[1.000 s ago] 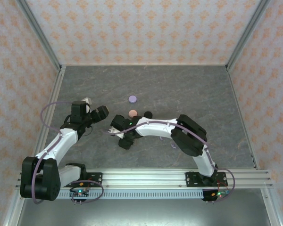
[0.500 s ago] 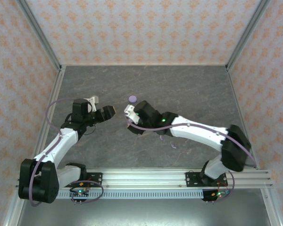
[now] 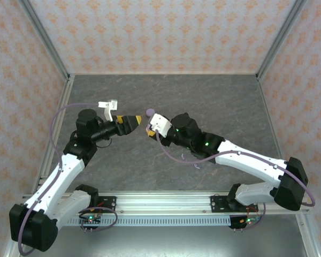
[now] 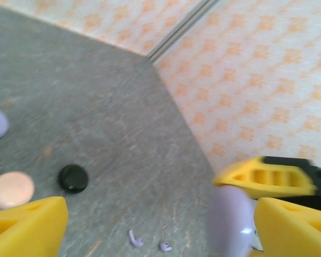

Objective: Insert wireless bluetooth earbuds into charging case

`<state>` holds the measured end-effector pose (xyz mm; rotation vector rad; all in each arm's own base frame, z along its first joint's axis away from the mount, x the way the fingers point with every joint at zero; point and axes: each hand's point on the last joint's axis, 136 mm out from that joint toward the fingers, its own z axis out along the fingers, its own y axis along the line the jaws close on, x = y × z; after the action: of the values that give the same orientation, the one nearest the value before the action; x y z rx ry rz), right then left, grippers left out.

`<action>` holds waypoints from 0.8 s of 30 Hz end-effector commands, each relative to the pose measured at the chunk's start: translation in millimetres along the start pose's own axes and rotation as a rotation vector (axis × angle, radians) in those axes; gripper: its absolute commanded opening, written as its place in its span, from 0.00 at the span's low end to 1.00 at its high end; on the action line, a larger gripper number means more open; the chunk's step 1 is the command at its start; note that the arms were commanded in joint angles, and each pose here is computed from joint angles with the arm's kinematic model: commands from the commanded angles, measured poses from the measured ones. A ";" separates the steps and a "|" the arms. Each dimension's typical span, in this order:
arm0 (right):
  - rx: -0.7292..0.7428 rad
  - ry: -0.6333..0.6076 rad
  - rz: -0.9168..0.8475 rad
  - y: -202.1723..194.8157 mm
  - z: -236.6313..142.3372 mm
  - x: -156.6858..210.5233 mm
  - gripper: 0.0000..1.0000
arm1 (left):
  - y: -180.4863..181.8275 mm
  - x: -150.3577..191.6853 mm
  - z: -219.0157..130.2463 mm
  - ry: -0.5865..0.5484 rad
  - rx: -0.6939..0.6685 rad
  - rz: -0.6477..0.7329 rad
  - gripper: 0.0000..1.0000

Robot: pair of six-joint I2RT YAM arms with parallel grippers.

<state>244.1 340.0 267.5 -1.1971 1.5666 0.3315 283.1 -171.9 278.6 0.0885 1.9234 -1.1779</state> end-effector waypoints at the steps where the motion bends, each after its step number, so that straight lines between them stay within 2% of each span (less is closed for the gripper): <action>1: 0.044 -0.061 -0.049 -10.2 -7.8 -17.6 0.42 | -39.5 -14.2 -7.9 -0.040 0.109 0.079 0.90; 8: 0.029 -0.084 -0.062 -9.0 -10.1 -24.9 0.42 | -51.4 0.7 1.6 0.036 0.159 0.096 0.86; 15: 0.025 -0.094 -0.064 -8.7 -12.1 -27.5 0.42 | -66.8 17.2 14.4 0.133 0.207 0.166 0.73; 24: 0.033 -0.103 -0.060 -9.9 -13.8 -28.5 0.42 | -55.7 29.6 28.4 0.204 0.180 0.152 0.59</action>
<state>244.5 341.2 275.4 -1.2223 1.5048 0.3021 261.0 -229.4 285.7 0.4005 1.9510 -1.2727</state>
